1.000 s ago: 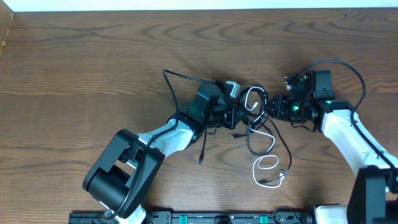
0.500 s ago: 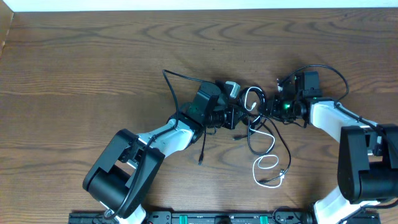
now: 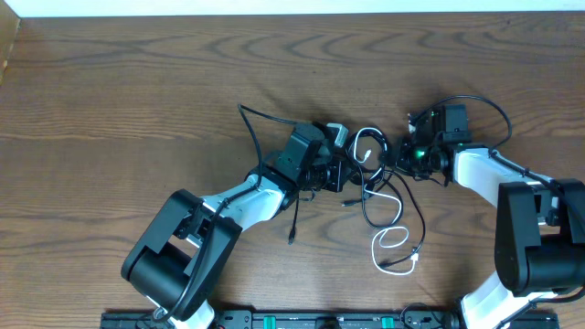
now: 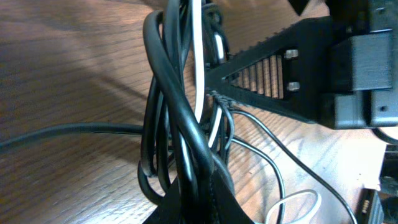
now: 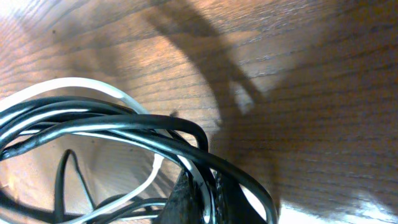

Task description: Untangle cables

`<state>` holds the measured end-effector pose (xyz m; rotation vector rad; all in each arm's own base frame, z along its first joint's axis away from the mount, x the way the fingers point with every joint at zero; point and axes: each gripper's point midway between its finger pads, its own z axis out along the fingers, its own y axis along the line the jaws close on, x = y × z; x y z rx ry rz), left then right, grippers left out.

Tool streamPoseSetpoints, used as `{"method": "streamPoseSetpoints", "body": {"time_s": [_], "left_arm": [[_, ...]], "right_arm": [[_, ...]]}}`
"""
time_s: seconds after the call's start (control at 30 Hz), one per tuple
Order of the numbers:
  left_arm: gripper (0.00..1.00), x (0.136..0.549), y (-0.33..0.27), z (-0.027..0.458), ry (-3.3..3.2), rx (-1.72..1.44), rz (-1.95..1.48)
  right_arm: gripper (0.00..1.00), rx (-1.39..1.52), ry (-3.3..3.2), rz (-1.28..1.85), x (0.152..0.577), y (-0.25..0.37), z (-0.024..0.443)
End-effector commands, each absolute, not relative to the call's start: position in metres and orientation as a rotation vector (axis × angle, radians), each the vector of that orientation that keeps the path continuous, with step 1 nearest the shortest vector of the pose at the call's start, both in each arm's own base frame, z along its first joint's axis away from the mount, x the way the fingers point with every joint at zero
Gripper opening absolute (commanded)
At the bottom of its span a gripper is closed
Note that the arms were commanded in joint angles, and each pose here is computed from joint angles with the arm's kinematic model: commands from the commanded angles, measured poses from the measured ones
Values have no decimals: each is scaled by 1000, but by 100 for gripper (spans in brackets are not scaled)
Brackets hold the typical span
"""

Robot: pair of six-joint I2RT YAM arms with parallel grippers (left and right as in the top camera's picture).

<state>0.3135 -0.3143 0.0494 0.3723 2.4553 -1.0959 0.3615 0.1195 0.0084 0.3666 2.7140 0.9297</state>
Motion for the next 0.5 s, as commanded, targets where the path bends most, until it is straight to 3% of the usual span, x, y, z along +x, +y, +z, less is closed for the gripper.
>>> {"method": "streamPoseSetpoints", "body": {"time_s": [0.0, 0.23, 0.47], "left_arm": [[8, 319, -304, 39, 2493, 318, -1005], [8, 324, -267, 10, 2601, 196, -708], [8, 324, -264, 8, 2610, 188, -685]], "right_arm": [[1, 345, 2687, 1032, 360, 122, 18], [1, 385, 2593, 1064, 357, 100, 69], [1, 43, 2344, 1341, 339, 116, 153]]}}
